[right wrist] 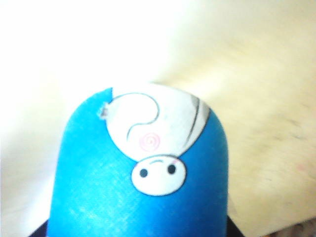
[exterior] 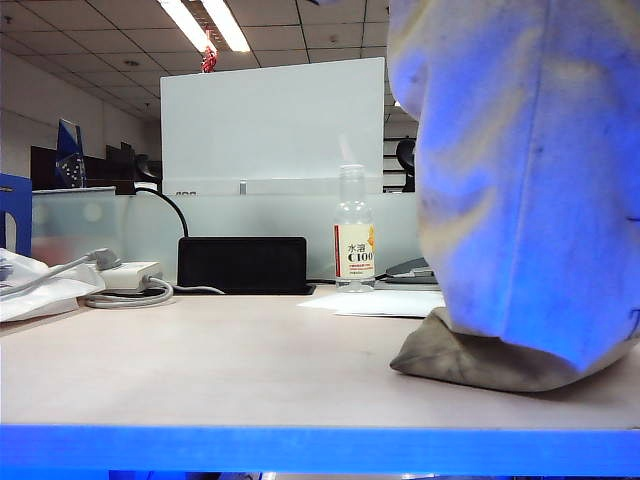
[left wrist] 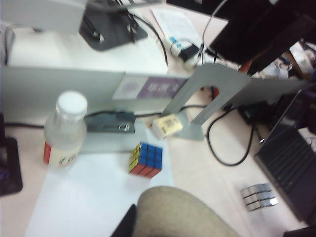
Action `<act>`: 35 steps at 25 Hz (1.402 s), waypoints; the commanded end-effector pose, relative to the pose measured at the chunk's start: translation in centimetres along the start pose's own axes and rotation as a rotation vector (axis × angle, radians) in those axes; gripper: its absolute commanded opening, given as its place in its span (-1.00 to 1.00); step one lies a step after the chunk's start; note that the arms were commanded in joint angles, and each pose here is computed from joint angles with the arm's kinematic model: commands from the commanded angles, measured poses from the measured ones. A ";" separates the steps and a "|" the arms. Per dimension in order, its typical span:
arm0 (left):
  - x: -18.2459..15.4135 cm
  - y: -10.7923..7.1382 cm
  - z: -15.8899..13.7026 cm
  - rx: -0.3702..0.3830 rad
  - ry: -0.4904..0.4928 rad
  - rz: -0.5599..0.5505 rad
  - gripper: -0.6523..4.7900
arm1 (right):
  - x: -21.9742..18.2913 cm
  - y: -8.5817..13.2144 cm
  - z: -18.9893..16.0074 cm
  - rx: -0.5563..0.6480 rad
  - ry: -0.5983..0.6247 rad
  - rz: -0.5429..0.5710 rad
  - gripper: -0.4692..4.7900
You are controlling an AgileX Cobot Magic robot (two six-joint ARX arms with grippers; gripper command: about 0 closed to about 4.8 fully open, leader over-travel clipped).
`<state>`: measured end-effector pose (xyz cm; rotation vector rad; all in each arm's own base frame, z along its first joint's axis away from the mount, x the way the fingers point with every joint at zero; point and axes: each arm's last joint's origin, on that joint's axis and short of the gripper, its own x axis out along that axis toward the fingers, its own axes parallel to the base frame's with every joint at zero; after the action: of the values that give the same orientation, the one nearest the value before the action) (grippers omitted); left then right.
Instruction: Take the glasses case out of the canvas bag and put it on the table.
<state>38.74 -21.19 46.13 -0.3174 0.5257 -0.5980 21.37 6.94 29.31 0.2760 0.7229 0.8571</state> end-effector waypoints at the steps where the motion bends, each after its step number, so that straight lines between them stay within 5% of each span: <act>1: 1.2 2.4 -2.1 0.158 0.167 0.278 -0.78 | -1.5 1.5 0.7 -0.055 -0.070 0.042 -0.27; 2: 1.7 4.0 -2.6 0.181 0.213 0.410 -0.78 | -2.4 2.3 1.2 -0.060 -0.100 0.072 -0.26; 6: 0.8 9.9 -2.7 -0.059 0.312 0.561 -0.78 | -6.0 5.6 3.9 -0.170 -0.249 0.090 -0.26; 10: -1.9 10.9 -1.1 -0.077 0.248 0.592 -0.78 | -9.0 8.0 6.6 -0.255 -0.475 -0.045 -0.26; 12: -3.1 10.4 -0.5 -0.056 0.218 0.579 -0.78 | -10.3 8.3 7.9 -0.280 -0.615 -0.109 -0.26; 16: -3.3 9.4 -0.8 -0.082 0.272 0.429 -0.78 | -10.6 8.0 10.1 -0.229 -0.767 0.020 -0.26; 18: -2.2 7.6 -1.4 -0.103 0.307 0.296 -0.78 | -9.3 7.0 11.3 -0.214 -0.764 0.085 -0.26; 24: 0.7 -1.2 -4.4 0.112 0.323 0.132 -0.78 | -5.7 5.8 15.1 -0.170 -0.728 0.247 -0.26; 31: 1.6 -2.3 -4.8 0.068 0.304 0.085 -0.78 | -7.2 8.6 18.9 -0.216 -0.828 0.347 -0.27; 35: 1.5 -2.2 -3.7 0.137 0.209 0.096 -0.78 | -6.2 9.9 18.0 -0.176 -0.551 0.550 -0.13</act>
<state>36.22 -25.49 42.60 -0.0986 0.7561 -0.6227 25.90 9.72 49.97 0.5694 0.0000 1.2155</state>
